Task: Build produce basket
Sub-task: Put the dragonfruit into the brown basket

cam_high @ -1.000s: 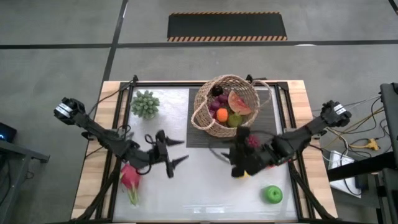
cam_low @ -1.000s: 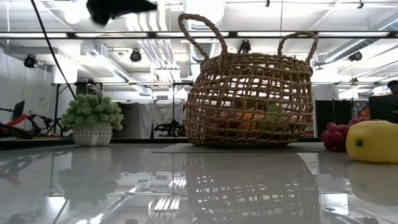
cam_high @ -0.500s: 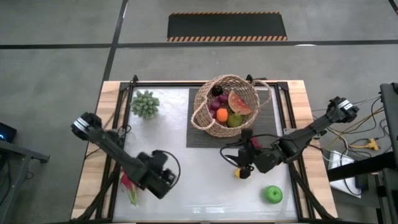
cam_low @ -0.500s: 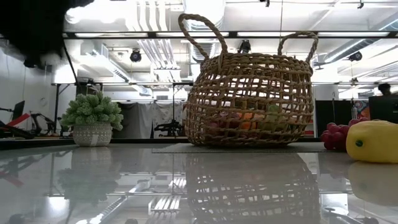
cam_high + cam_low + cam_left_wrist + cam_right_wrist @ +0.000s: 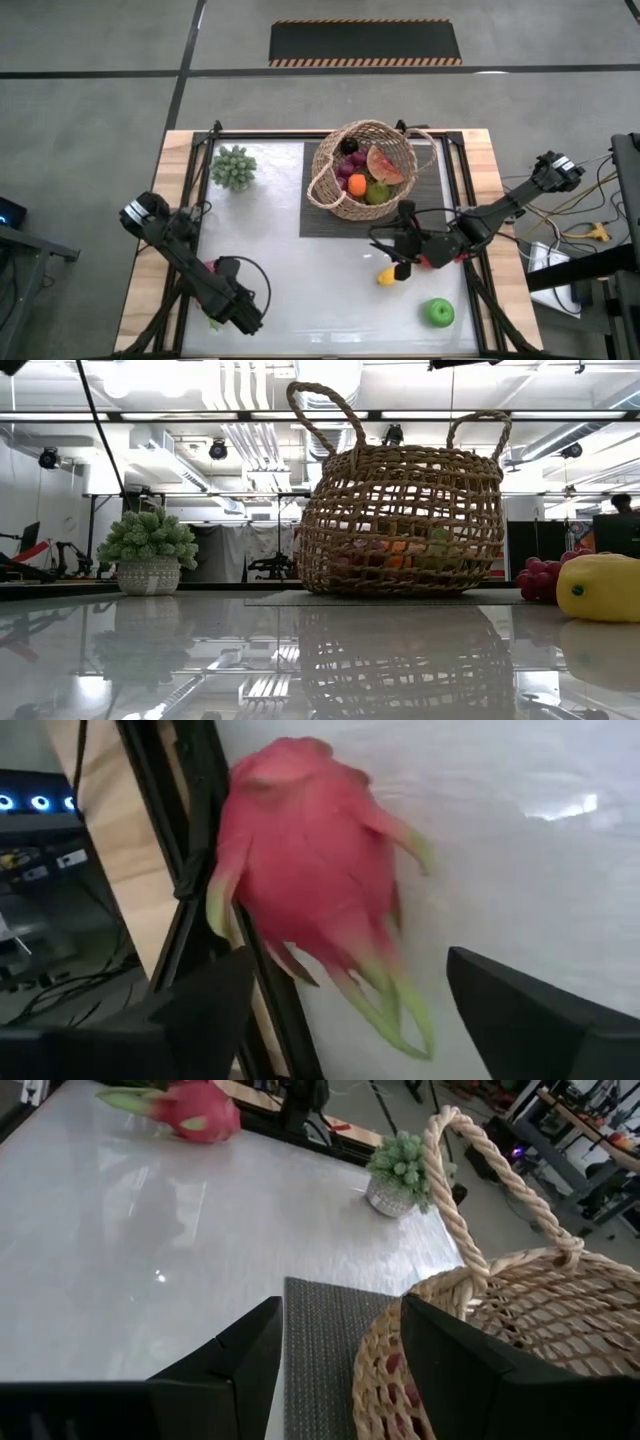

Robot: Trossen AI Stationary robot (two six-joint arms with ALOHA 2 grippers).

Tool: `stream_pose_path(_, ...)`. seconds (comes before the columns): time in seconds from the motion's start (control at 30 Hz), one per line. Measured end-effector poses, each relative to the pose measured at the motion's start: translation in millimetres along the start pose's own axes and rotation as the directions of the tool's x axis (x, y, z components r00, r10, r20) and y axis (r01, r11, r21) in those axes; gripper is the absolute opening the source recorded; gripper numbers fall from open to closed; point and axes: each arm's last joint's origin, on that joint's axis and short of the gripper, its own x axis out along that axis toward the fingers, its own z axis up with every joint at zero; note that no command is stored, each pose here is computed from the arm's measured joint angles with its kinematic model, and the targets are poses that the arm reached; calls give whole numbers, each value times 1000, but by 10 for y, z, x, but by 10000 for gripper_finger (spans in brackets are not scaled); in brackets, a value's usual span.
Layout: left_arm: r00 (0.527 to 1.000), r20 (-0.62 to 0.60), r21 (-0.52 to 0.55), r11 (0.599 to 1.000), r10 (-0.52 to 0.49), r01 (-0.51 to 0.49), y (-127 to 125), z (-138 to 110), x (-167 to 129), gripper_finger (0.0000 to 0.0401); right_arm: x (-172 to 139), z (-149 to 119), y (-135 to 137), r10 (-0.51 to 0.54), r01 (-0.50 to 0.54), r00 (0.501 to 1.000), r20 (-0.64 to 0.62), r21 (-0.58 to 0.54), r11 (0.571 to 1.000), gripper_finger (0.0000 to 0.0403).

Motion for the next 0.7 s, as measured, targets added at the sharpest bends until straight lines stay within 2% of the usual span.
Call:
stream_pose_path(0.2,999,21,-12,1000,25,-25,-11,-4,224,335,-6,-4,-5,0,0,1000,4,-2,1000,190)
stream_pose_path(0.57,998,34,-25,998,59,-58,-11,61,492,336,8,-3,6,1,-1,1000,5,-1,1000,189)
stream_pose_path(0.7,998,16,-20,998,57,-57,-19,69,583,324,8,3,7,2,-2,1000,10,3,1000,189)
